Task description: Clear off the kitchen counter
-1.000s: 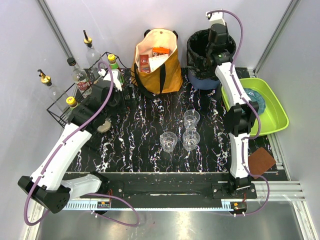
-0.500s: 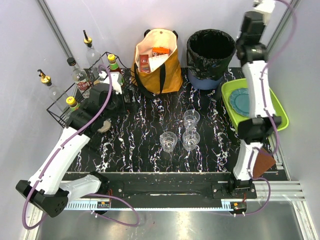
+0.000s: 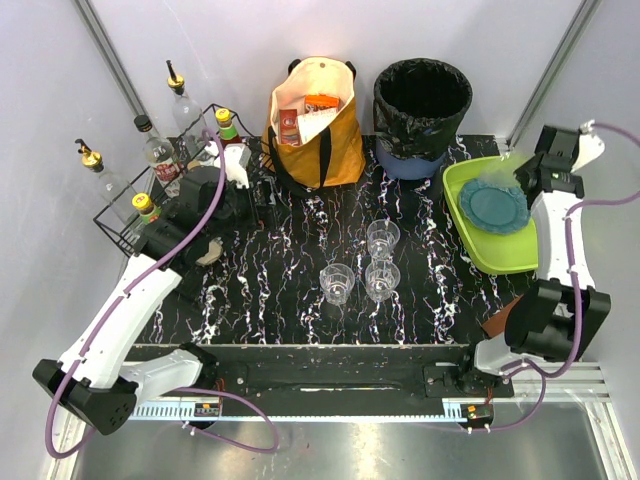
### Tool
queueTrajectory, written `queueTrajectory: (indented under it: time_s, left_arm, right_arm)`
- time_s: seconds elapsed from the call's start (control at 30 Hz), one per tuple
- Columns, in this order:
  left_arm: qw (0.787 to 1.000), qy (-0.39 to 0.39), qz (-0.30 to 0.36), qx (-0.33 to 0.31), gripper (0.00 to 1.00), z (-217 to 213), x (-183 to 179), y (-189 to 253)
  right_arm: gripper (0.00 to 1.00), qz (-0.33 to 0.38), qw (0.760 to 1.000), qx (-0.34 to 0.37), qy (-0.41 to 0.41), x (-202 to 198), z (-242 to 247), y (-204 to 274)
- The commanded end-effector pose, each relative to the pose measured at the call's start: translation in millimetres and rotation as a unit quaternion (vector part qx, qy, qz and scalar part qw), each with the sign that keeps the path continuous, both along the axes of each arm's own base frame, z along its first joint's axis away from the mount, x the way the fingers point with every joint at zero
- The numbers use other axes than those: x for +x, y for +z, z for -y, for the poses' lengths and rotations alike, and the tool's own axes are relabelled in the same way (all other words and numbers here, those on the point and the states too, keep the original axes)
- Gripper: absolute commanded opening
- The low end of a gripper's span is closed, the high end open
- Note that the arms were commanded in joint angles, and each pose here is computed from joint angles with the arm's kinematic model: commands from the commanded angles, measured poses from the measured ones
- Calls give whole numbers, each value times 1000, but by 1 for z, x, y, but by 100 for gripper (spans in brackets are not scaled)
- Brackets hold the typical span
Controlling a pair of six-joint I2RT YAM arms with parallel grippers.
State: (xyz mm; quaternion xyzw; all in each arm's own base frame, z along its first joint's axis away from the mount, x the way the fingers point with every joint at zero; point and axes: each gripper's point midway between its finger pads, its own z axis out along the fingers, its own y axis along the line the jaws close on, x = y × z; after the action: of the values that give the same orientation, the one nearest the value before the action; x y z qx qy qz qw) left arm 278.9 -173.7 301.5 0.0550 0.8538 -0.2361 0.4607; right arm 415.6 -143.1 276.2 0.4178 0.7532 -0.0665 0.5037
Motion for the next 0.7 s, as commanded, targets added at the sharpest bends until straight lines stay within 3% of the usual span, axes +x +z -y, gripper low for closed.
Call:
queueTrajectory:
  time_s: [0.0, 0.17, 0.67]
  left_arm:
    - [999, -24, 29, -23, 99, 9, 1, 16]
    - [999, -27, 20, -27, 99, 11, 0, 11]
    - [999, -23, 12, -27, 99, 10, 0, 4]
  right_arm:
    - [0, 63, 991, 118, 8, 1, -10, -22]
    - [0, 60, 980, 188, -3, 5, 1, -69]
    - [9, -23, 982, 176, -65, 31, 38, -158]
